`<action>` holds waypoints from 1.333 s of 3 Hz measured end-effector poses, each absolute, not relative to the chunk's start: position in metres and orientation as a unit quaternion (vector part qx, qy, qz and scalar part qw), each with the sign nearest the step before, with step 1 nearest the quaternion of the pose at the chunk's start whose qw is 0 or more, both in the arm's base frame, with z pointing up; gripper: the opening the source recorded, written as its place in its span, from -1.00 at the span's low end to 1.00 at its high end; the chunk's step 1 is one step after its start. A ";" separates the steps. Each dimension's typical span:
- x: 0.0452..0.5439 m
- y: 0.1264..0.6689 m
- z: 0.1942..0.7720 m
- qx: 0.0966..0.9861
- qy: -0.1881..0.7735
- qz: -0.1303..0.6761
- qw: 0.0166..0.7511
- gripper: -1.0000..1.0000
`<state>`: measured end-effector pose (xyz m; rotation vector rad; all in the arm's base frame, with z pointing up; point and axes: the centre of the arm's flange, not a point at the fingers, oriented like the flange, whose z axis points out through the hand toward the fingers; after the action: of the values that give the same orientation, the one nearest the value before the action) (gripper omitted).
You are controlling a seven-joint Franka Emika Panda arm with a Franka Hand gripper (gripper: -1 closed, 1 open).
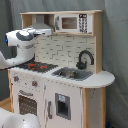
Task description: Play with the kitchen
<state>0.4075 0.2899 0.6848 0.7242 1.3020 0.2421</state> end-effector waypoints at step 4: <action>0.476 0.262 0.700 0.317 0.641 0.151 0.682 1.00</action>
<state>0.4756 0.2618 0.6999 0.7101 1.4386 0.3386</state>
